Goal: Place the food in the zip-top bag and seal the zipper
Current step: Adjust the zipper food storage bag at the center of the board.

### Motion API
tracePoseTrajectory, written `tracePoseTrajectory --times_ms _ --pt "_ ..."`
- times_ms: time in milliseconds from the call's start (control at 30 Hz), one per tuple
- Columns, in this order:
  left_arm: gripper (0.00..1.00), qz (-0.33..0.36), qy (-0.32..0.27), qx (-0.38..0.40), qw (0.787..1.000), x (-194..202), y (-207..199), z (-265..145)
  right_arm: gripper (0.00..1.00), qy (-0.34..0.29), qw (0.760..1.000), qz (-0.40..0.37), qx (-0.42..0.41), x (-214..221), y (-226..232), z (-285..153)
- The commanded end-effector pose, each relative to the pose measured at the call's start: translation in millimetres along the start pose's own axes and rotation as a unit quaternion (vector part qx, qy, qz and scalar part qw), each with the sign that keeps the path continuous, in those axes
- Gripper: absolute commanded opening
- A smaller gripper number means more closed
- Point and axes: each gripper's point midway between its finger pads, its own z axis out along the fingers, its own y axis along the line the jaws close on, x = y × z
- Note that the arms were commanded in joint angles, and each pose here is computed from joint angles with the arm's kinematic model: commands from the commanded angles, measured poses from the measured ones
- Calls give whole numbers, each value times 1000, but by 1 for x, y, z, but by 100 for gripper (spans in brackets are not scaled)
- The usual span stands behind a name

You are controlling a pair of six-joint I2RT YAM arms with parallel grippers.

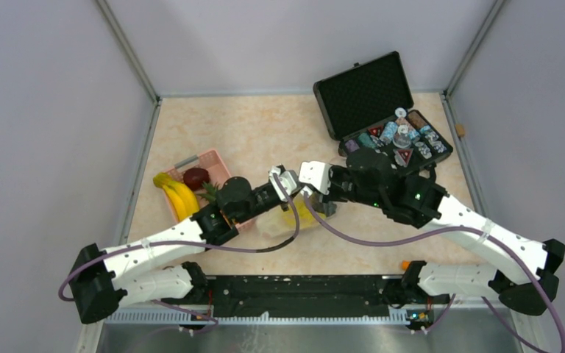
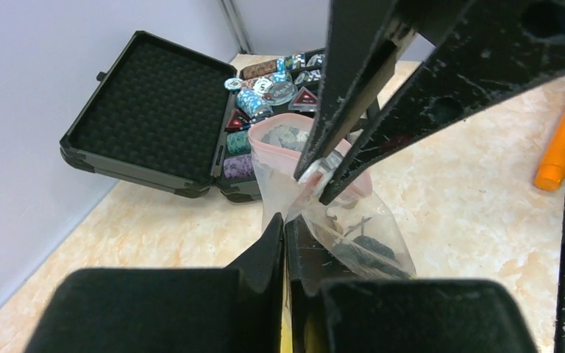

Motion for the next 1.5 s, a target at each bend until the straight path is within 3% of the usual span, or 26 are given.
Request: tracePoseTrajectory --times_ms 0,67,167,367,500,600,767,833,933,1000,1067,1133,1167,1200,1233,1333,1400,1467 --pt "15 -25 -71 -13 997 -35 6 -3 0 -38 999 6 -11 -6 11 -6" --pt "37 -32 -81 3 996 -37 -1 -6 0 -76 997 9 -27 -20 16 -10" --pt "54 -47 -78 10 996 -35 -5 -11 0 -96 995 9 -36 -28 17 -13" --pt "58 -62 -38 54 996 -19 -23 -18 0 -125 990 -23 -56 -40 20 -25" --pt "44 -68 -32 101 992 -21 -38 -15 0 -156 985 -45 -62 -58 16 -36" --pt "39 -71 -13 139 988 -23 -49 -13 0 -165 983 -67 -52 -67 7 -44" --pt "20 -68 -11 146 987 -25 -51 -19 0 -152 984 -85 -44 -73 -6 -47" --pt "20 -67 0 132 989 -21 -46 -19 0 -163 981 -86 -66 -80 0 -48" --pt "2 -70 6 72 995 -17 -26 -16 0 -188 976 -76 -81 -88 7 -46" --pt "0 -72 0 30 997 -15 -13 -16 0 -195 976 -59 -75 -90 6 -43" --pt "0 -82 -10 -10 997 -15 -1 -17 11 -209 976 -25 -48 -93 0 -41" --pt "0 -92 -21 -47 994 -15 11 -19 39 -217 975 33 -31 -93 -3 -41" --pt "0 -96 -22 -66 993 -14 17 -19 64 -221 973 63 -27 -93 -3 -41" --pt "0 -98 -20 -82 992 -12 23 -20 73 -227 969 94 -21 -92 -3 -43" --pt "0 -101 -19 -88 991 -12 24 -19 88 -238 963 123 -14 -93 -4 -46" --pt "0 -109 -22 -97 989 -9 27 -18 95 -256 926 271 61 -87 -28 -60" --pt "0 -115 -35 -102 988 -12 28 -20 95 -238 868 413 143 -65 -53 -70" --pt "0 -115 -50 -94 988 -16 25 -22 95 -208 790 544 193 -44 -63 -76"
